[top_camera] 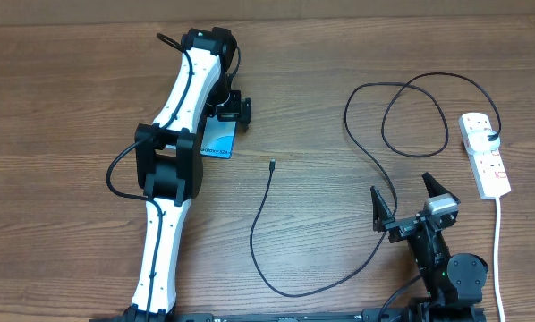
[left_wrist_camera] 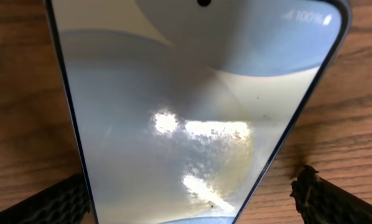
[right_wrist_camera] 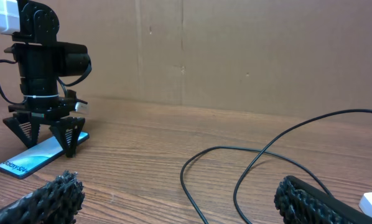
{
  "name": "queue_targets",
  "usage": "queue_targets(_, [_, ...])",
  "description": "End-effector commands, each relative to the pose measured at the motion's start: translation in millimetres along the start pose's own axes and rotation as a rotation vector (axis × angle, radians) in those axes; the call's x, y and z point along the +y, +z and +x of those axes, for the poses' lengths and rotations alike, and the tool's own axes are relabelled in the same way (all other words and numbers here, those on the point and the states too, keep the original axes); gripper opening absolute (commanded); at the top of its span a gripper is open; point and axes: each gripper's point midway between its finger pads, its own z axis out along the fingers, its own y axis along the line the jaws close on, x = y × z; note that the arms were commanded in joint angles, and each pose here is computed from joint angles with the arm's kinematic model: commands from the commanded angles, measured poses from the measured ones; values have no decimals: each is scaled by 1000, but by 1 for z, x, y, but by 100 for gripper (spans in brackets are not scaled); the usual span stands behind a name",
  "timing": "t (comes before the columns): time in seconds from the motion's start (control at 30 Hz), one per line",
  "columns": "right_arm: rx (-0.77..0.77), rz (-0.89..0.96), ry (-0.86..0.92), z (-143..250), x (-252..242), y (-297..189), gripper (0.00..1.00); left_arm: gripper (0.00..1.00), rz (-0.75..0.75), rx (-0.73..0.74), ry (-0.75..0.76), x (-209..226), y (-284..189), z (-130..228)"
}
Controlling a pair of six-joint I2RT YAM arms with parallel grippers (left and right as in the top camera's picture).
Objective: Plug charger to phone and switch on socket
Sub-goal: 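Lower the left gripper and grip the phone's bottom edge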
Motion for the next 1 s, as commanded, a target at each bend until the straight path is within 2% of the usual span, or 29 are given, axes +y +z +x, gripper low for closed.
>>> queue_targets(0.0, [-4, 3, 5, 2, 0, 0, 100, 100, -37, 34, -4, 2, 13, 4])
queue_targets(0.3, [-4, 3, 5, 2, 0, 0, 100, 100, -42, 18, 36, 3, 13, 0])
queue_targets(0.47, [-4, 3, 5, 2, 0, 0, 100, 82, -42, 17, 39, 3, 13, 0])
queue_targets(0.53, [-4, 3, 5, 2, 0, 0, 100, 79, -42, 17, 40, 3, 13, 0])
queue_targets(0.77, [-4, 3, 5, 2, 0, 0, 100, 84, -38, 1, 40, 2, 14, -4])
queue_targets(0.97, [-4, 3, 5, 2, 0, 0, 100, 81, -34, -16, 41, 1, 14, -8])
